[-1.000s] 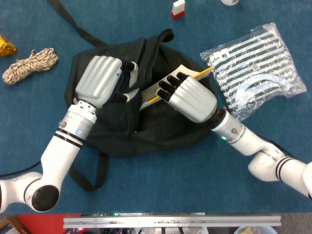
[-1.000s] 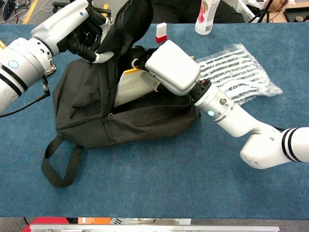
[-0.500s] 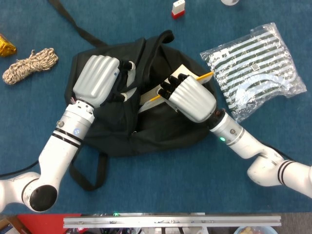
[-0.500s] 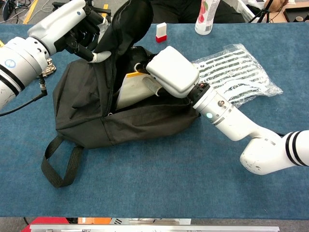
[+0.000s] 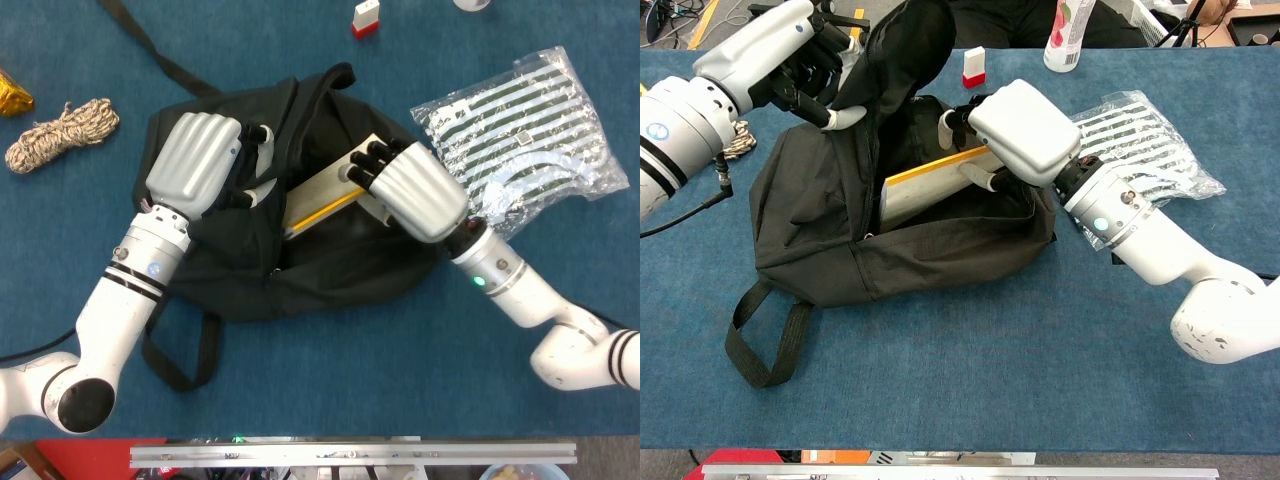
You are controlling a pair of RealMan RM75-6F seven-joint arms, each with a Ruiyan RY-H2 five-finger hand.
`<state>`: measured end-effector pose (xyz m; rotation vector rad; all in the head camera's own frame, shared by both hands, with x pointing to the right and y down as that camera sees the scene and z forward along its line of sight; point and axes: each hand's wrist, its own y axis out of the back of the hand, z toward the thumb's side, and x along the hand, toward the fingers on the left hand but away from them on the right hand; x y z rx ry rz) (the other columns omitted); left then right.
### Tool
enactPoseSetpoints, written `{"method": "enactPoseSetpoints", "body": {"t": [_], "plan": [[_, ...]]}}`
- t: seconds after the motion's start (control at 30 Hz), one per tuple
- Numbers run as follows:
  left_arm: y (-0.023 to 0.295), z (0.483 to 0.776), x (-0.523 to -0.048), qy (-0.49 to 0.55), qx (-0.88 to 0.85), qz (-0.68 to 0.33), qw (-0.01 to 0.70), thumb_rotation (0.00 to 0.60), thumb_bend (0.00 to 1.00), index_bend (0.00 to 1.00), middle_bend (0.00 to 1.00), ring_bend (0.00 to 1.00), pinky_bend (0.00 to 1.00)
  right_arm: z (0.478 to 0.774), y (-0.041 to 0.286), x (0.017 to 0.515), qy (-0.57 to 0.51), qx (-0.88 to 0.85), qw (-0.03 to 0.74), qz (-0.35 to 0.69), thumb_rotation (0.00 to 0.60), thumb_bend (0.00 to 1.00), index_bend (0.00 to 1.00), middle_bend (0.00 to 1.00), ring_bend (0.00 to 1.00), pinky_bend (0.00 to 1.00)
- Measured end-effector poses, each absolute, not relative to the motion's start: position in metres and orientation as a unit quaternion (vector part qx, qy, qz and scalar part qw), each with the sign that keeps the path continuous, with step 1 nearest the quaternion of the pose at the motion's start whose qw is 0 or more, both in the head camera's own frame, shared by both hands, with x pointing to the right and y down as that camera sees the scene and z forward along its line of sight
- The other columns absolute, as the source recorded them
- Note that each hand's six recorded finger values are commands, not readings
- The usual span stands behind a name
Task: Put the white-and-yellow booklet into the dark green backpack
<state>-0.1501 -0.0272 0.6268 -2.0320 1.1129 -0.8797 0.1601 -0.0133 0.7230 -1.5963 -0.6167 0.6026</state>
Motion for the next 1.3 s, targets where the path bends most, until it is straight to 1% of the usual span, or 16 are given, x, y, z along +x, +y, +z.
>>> {"method": "enactPoseSetpoints", "body": {"t": [0.07, 0.13, 0.2, 0.27, 0.33, 0.43, 0.53, 0.7, 1.0, 1.1, 1.13, 1.2, 1.23, 1.27, 1.3], "plan": [[-0.027, 0.626, -0.151, 0.424, -0.775, -0.336, 0.326, 0.6, 0.3, 0.74, 0.83, 0.82, 1.0, 0.723, -0.016, 0.166, -0.265, -0.689, 0.618, 0.271, 0.6, 0.29, 0.51, 0.53, 0.48, 0.64], [-0.027, 0.626, -0.151, 0.424, -0.775, -0.336, 0.326, 0.6, 0.3, 0.74, 0.83, 0.82, 1.0, 0.725, -0.018, 0.171, -0.261, -0.685, 0.619, 0.283, 0.6, 0.29, 0.58, 0.56, 0.5, 0.65], [-0.027, 0.626, -0.151, 0.424, -0.775, -0.335, 0.326, 0.6, 0.3, 0.74, 0.83, 0.82, 1.0, 0.727, -0.019, 0.174, -0.258, -0.682, 0.619, 0.292, 0.6, 0.3, 0.66, 0.59, 0.54, 0.67], [-0.026, 0.626, -0.15, 0.424, -0.776, -0.335, 0.326, 0.6, 0.3, 0.74, 0.83, 0.82, 1.0, 0.729, -0.02, 0.175, -0.256, -0.68, 0.62, 0.296, 0.6, 0.31, 0.79, 0.64, 0.6, 0.73], [-0.026, 0.626, -0.15, 0.424, -0.776, -0.334, 0.327, 0.6, 0.3, 0.74, 0.83, 0.82, 1.0, 0.729, -0.021, 0.172, -0.258, -0.679, 0.621, 0.296, 0.6, 0.32, 0.85, 0.67, 0.64, 0.76], [-0.027, 0.626, -0.15, 0.425, -0.775, -0.334, 0.327, 0.6, 0.3, 0.74, 0.83, 0.82, 1.0, 0.729, -0.021, 0.165, -0.266, -0.679, 0.619, 0.291, 0.6, 0.33, 0.9, 0.7, 0.67, 0.78], [-0.027, 0.625, -0.151, 0.426, -0.774, -0.334, 0.327, 0.6, 0.3, 0.74, 0.83, 0.82, 1.0, 0.728, -0.02, 0.154, -0.278, -0.681, 0.617, 0.28, 0.6, 0.33, 0.92, 0.7, 0.67, 0.78], [-0.028, 0.624, -0.154, 0.428, -0.772, -0.335, 0.328, 0.6, 0.3, 0.74, 0.83, 0.82, 1.0, 0.725, -0.014, 0.132, -0.293, -0.684, 0.621, 0.247, 0.6, 0.33, 0.92, 0.7, 0.67, 0.78], [-0.028, 0.622, -0.156, 0.431, -0.771, -0.335, 0.328, 0.6, 0.3, 0.74, 0.83, 0.82, 1.0, 0.734, -0.002, 0.105, -0.279, -0.695, 0.626, 0.216, 0.6, 0.33, 0.92, 0.7, 0.67, 0.78], [-0.028, 0.622, -0.156, 0.431, -0.771, -0.334, 0.328, 0.6, 0.3, 0.74, 0.83, 0.82, 1.0, 0.737, 0.002, 0.099, -0.277, -0.702, 0.623, 0.209, 0.6, 0.32, 0.92, 0.7, 0.67, 0.78], [-0.028, 0.621, -0.156, 0.432, -0.771, -0.334, 0.328, 0.6, 0.3, 0.74, 0.83, 0.82, 1.0, 0.738, 0.003, 0.098, -0.275, -0.704, 0.621, 0.208, 0.6, 0.31, 0.92, 0.7, 0.66, 0.78], [-0.028, 0.621, -0.156, 0.432, -0.771, -0.334, 0.328, 0.6, 0.3, 0.74, 0.83, 0.82, 1.0, 0.741, 0.004, 0.098, -0.269, -0.709, 0.617, 0.21, 0.6, 0.29, 0.87, 0.66, 0.6, 0.74], [-0.028, 0.62, -0.157, 0.433, -0.77, -0.335, 0.328, 0.6, 0.3, 0.74, 0.83, 0.82, 1.0, 0.742, 0.004, 0.099, -0.268, -0.711, 0.614, 0.212, 0.6, 0.29, 0.8, 0.63, 0.56, 0.7], [-0.028, 0.62, -0.157, 0.433, -0.77, -0.336, 0.327, 0.6, 0.3, 0.74, 0.83, 0.82, 1.0, 0.743, 0.004, 0.101, -0.267, -0.714, 0.611, 0.214, 0.6, 0.29, 0.71, 0.59, 0.51, 0.65], [-0.028, 0.621, -0.158, 0.433, -0.77, -0.336, 0.327, 0.6, 0.3, 0.74, 0.83, 0.82, 1.0, 0.745, 0.004, 0.103, -0.265, -0.716, 0.608, 0.217, 0.6, 0.29, 0.65, 0.56, 0.48, 0.63]]}}
